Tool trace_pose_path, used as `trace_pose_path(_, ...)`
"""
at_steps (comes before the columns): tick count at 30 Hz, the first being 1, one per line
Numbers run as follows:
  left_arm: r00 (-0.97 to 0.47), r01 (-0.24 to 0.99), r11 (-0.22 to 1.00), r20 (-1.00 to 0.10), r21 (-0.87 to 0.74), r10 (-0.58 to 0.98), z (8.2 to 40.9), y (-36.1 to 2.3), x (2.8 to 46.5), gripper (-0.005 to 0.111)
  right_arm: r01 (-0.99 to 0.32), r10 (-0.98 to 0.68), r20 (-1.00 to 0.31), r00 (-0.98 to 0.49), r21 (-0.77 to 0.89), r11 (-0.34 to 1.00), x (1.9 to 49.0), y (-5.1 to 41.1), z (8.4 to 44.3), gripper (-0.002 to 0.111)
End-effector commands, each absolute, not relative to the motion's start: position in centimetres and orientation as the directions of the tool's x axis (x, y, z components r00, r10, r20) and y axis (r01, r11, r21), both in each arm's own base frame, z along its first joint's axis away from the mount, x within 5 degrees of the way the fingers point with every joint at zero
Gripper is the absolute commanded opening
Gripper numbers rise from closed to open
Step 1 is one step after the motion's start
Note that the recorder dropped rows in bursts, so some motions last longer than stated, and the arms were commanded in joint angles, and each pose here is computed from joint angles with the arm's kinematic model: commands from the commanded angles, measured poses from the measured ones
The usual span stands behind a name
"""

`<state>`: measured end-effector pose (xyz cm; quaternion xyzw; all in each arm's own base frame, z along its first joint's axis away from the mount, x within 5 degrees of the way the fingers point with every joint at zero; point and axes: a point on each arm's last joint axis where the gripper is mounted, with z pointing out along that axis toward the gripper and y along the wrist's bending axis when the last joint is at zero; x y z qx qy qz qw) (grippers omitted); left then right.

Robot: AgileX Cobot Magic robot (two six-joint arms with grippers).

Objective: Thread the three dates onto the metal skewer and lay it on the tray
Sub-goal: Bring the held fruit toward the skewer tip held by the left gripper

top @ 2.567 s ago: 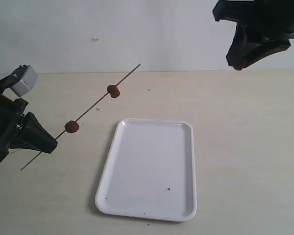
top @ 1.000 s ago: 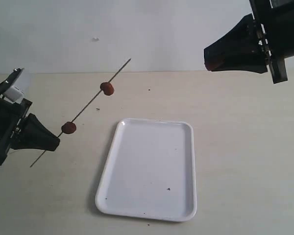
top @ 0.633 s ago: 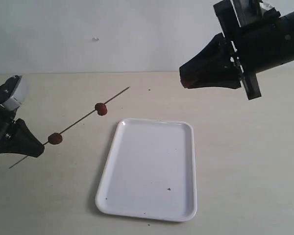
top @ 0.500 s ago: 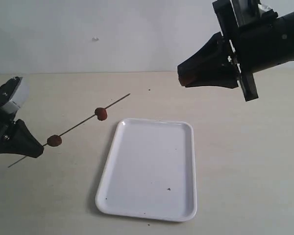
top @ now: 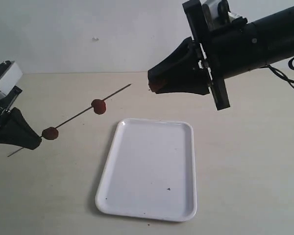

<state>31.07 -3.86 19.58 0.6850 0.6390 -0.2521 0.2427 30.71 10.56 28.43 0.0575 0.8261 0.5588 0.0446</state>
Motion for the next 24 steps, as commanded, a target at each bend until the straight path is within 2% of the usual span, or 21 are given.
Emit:
trace_pose_path(1,0.073,0.996,-0.090,-0.667,0.008,0.742,20.1,-4.2,30.9,0.000,0.044,0.157,-0.010,-0.987,0.941,0.335,30.8,10.7,28.7,0.023)
trace_pose_path(8,0.158,0.980,-0.199,-0.638,0.007,0.753,19.9,-6.7,30.3,0.000,0.035,0.166,-0.017,-0.986,0.953,0.302,30.7,10.9,29.3,0.023)
trace_pose_path(24,0.137,0.989,-0.139,-0.661,0.050,0.738,20.2,-7.1,31.0,0.000,0.001,0.129,-0.052,-0.990,0.925,0.379,29.5,10.9,30.0,0.023)
